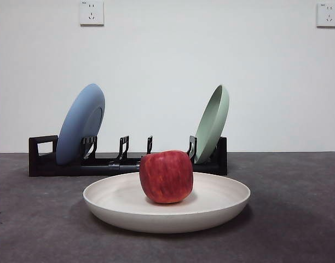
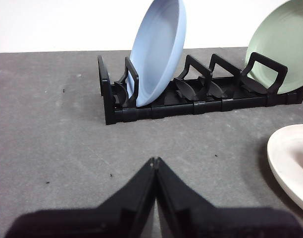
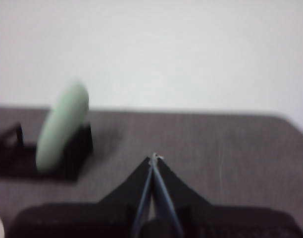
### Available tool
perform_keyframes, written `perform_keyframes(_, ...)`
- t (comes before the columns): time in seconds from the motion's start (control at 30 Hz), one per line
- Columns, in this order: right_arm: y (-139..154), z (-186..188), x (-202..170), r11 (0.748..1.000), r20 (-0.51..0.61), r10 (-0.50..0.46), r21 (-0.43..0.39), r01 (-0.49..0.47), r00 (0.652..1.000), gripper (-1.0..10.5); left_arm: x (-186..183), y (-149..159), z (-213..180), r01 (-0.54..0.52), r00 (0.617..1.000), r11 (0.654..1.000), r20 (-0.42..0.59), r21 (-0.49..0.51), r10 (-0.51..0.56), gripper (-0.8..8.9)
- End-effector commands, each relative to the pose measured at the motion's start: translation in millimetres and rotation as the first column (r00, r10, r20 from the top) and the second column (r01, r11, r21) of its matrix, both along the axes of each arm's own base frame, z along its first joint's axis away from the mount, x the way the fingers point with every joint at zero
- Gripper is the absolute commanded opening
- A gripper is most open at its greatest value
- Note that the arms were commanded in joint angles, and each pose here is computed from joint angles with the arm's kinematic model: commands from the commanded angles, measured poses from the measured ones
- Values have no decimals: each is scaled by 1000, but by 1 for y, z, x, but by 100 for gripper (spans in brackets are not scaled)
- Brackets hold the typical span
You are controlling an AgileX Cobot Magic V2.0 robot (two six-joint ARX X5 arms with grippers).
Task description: Take the yellow plate from the plate rack,put the plate on the table,take the apple from the table,put the apple in the plate
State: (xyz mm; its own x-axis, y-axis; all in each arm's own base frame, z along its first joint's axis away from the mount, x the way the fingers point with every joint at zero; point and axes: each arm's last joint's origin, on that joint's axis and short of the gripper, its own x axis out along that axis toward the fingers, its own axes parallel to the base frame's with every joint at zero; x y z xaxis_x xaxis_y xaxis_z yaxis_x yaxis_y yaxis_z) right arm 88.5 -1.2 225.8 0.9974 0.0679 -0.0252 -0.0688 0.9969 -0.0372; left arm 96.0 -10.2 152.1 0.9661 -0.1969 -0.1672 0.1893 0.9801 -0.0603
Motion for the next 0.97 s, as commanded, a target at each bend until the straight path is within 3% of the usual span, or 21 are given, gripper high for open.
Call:
perform_keyframes(0.03, 0, -30, 3, 999, -46, 2, 34, -1, 999, 2, 1, 0, -3, -7, 1000, 1000, -6, -6, 7, -4)
perform_keyframes(0.33, 0, -75, 7, 993, -152, 3, 115, 15, 988, 2, 1, 0, -3, -7, 1000, 1000, -6, -6, 7, -4)
perform_keyframes(0.97, 0, -75, 7, 993, -148, 1, 117, 16, 989, 2, 1, 0, -3, -7, 1000, 1000, -6, -6, 7, -4)
